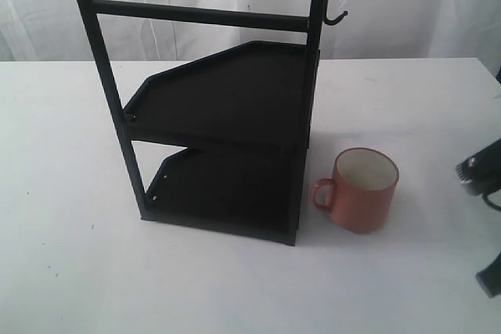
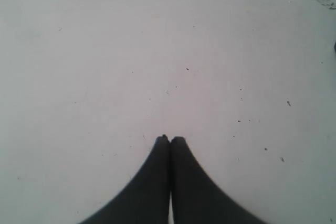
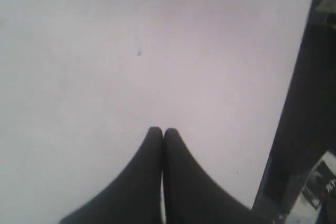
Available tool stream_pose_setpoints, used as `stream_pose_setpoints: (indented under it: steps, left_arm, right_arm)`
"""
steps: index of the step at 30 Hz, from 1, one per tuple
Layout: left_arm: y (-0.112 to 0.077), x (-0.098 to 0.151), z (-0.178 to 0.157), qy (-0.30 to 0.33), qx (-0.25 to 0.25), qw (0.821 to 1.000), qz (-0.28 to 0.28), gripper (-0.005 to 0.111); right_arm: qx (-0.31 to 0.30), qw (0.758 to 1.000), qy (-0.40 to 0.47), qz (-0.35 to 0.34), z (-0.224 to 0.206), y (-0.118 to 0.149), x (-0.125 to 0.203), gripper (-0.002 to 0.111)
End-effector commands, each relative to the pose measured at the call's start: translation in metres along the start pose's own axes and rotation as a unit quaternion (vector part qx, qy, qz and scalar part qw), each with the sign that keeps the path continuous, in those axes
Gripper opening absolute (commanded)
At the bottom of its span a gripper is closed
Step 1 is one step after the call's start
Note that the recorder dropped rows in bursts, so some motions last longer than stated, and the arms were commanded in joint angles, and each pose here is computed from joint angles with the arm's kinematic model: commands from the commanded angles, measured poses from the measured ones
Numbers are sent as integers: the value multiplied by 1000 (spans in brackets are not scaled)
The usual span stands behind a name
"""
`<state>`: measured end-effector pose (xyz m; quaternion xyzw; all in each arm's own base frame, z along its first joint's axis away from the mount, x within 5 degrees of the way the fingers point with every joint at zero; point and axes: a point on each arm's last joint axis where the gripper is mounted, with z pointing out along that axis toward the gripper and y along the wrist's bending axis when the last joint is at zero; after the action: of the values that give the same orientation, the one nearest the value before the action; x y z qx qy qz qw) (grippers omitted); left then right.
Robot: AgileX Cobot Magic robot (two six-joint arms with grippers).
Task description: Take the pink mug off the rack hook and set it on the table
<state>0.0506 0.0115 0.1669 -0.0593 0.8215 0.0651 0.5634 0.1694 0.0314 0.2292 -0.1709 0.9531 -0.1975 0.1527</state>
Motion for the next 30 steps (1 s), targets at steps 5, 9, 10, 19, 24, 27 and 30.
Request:
stream_pose_setpoints:
  steps: [5, 9, 10, 19, 24, 27, 30]
  left_arm:
    - [0, 0, 0, -3, 2, 1000, 1, 0]
    - [0, 0, 0, -3, 2, 1000, 1, 0]
    - [0, 0, 0, -3, 2, 1000, 1, 0]
    - [0, 0, 0, -2, 2, 1000, 1, 0]
    - [0, 0, 0, -2, 2, 1000, 1, 0]
    - [0, 0, 0, -2, 2, 1000, 1, 0]
    - [0, 0, 0, -2, 2, 1000, 1, 0]
  right_arm:
    - [-14, 980, 181, -83, 19, 9, -4, 0]
    - [-45, 980, 191, -27, 19, 0, -4, 0]
    - [-44, 981, 189, -15, 18, -5, -4, 0]
    - [-225, 955, 143, 133, -1, -31, -6, 0]
    - [-225, 949, 139, 174, -1, -41, 0, 0]
    - [-185, 961, 7, 203, -15, -52, -9, 0]
    - [-148, 954, -137, 224, -48, -62, -5, 0]
